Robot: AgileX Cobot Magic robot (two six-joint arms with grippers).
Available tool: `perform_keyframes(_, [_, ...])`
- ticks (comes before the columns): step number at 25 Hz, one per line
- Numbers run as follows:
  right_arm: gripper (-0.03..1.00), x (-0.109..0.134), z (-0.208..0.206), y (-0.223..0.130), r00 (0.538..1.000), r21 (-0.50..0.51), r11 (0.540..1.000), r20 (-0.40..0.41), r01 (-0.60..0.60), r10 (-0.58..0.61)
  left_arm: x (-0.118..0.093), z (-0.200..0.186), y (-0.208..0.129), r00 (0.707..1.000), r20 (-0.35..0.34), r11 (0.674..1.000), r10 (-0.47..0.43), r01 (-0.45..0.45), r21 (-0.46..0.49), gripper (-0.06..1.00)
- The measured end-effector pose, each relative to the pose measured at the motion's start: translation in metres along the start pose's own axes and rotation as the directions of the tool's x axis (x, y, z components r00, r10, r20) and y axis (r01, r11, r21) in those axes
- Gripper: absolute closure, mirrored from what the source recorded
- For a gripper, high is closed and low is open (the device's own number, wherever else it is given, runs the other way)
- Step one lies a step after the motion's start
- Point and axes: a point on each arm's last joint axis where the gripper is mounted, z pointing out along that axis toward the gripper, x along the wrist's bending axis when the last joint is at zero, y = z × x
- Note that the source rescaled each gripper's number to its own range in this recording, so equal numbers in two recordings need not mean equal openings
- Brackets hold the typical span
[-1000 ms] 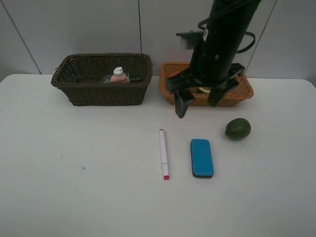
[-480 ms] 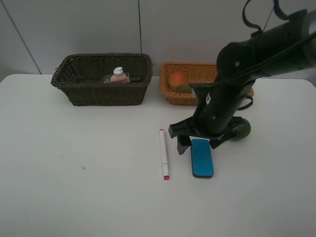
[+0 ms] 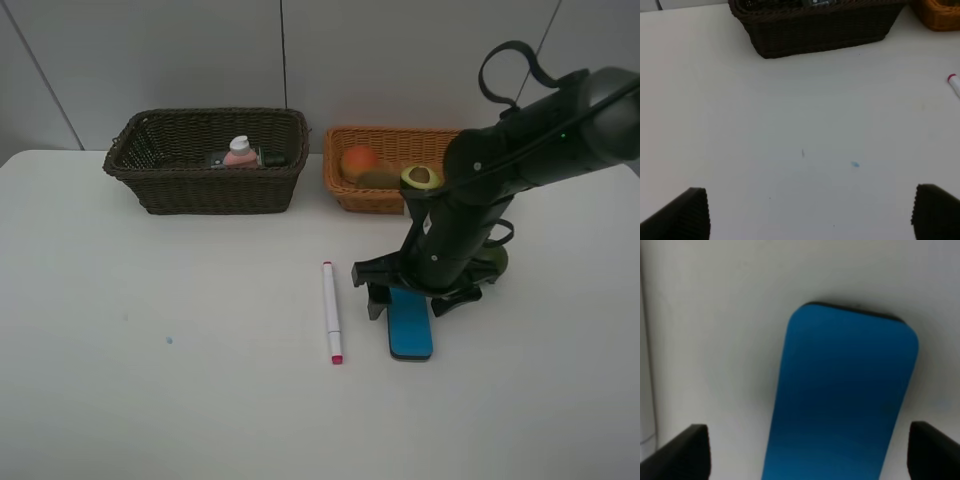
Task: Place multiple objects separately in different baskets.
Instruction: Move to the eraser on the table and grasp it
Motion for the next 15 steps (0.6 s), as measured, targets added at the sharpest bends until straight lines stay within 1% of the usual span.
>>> perform_keyframes(4, [-0.01,-0.003,0.017,0.000,1.000,0.039,0.999,0.021,-0.006,0.005,0.000,0.000,0.000,1.000,0.000,1.000,0.000,0.000,0.000,-0.06])
perform_keyframes(12, [0.00,-0.004,0.021,0.001,1.000,0.052,0.999,0.027,-0.011,0.010,0.000,0.000,0.000,1.000,0.000,1.000,0.000,0.000,0.000,-0.06])
perform_keyframes(13, [0.02,-0.004,0.021,0.001,1.000,0.057,0.998,0.028,-0.004,0.002,0.000,0.000,0.000,1.000,0.000,1.000,0.000,0.000,0.000,-0.06])
perform_keyframes(15, [0.12,-0.005,0.021,0.000,0.999,0.065,0.998,0.031,0.013,-0.015,0.000,0.000,0.000,1.000,0.000,1.000,0.000,0.000,0.000,-0.06])
